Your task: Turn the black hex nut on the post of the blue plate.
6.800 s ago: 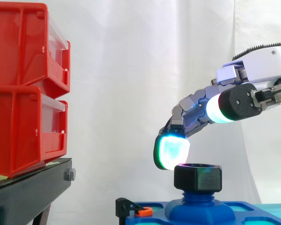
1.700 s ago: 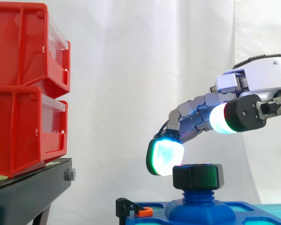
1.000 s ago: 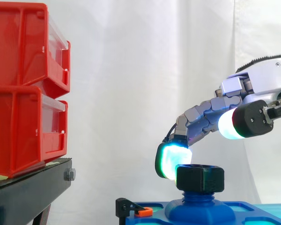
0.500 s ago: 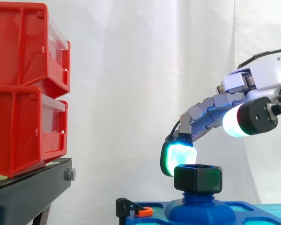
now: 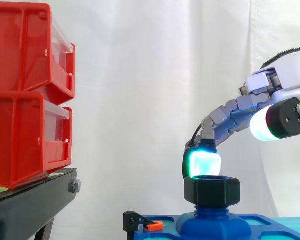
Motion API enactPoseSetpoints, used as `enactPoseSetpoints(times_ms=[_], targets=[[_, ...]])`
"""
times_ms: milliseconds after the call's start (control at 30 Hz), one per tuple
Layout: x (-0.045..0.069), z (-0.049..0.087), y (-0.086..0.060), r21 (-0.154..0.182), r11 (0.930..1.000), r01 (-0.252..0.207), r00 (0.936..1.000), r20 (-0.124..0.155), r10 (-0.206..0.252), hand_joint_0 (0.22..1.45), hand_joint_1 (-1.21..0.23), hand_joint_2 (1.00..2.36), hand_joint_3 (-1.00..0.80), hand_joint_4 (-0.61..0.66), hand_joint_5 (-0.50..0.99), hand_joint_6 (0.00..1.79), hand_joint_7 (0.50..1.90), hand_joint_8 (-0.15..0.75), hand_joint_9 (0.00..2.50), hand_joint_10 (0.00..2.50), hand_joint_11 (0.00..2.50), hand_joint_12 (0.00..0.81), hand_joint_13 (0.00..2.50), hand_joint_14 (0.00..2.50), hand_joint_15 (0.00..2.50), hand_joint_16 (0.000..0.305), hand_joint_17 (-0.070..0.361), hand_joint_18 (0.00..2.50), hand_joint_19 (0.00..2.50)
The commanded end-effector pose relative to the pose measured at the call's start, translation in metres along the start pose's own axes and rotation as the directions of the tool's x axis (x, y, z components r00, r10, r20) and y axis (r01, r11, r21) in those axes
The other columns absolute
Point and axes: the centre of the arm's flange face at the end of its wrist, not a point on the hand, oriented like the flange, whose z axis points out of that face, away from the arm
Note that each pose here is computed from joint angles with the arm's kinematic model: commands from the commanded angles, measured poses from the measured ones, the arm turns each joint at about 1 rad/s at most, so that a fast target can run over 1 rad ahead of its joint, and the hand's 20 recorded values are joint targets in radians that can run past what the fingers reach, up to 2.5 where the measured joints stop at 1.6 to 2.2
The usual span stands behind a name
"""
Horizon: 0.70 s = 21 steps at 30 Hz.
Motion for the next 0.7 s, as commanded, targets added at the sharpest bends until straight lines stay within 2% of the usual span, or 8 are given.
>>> enactPoseSetpoints(times_ms=[0,200,333,433,600,667], targets=[[0.001,-0.002,-0.002,0.004,1.0,-0.001,0.9999,-0.011,0.001,0.43,-0.19,1.0,-0.5,0.27,-0.16,0.5,0.93,0.221,0.36,0.0,0.1,0.349,0.25,0.0,0.05,0.05,0.113,0.19,0.2],[0.001,-0.002,-0.002,0.005,1.0,-0.001,0.9999,-0.014,0.001,0.43,-0.19,1.0,-0.5,0.27,-0.16,0.5,0.93,0.223,0.36,0.0,0.1,0.348,0.25,0.0,0.07,0.05,0.112,0.19,0.21],[-0.005,-0.006,-0.002,0.006,1.0,0.0,1.0,-0.009,0.0,0.43,-0.19,1.0,-0.5,0.27,-0.16,0.5,0.92,0.221,0.36,0.0,0.11,0.347,0.25,0.0,0.06,0.05,0.112,0.19,0.21],[-0.013,-0.012,0.001,0.004,0.9999,0.013,0.9999,0.001,-0.013,0.43,-0.19,1.0,-0.5,0.27,-0.16,0.5,0.93,0.221,0.37,0.0,0.11,0.347,0.25,0.0,0.06,0.05,0.112,0.19,0.21],[-0.018,-0.015,0.004,0.004,0.9989,0.047,0.9989,0.0,-0.046,0.43,-0.19,1.0,-0.5,0.27,-0.16,0.5,0.93,0.221,0.37,0.0,0.11,0.347,0.25,0.0,0.05,0.05,0.112,0.19,0.2],[-0.016,-0.015,0.005,0.004,0.9986,0.053,0.9986,-0.008,-0.053,0.43,-0.19,1.0,-0.5,0.27,-0.16,0.5,0.93,0.22,0.37,0.0,0.1,0.346,0.25,0.0,0.06,0.049,0.111,0.19,0.2]])
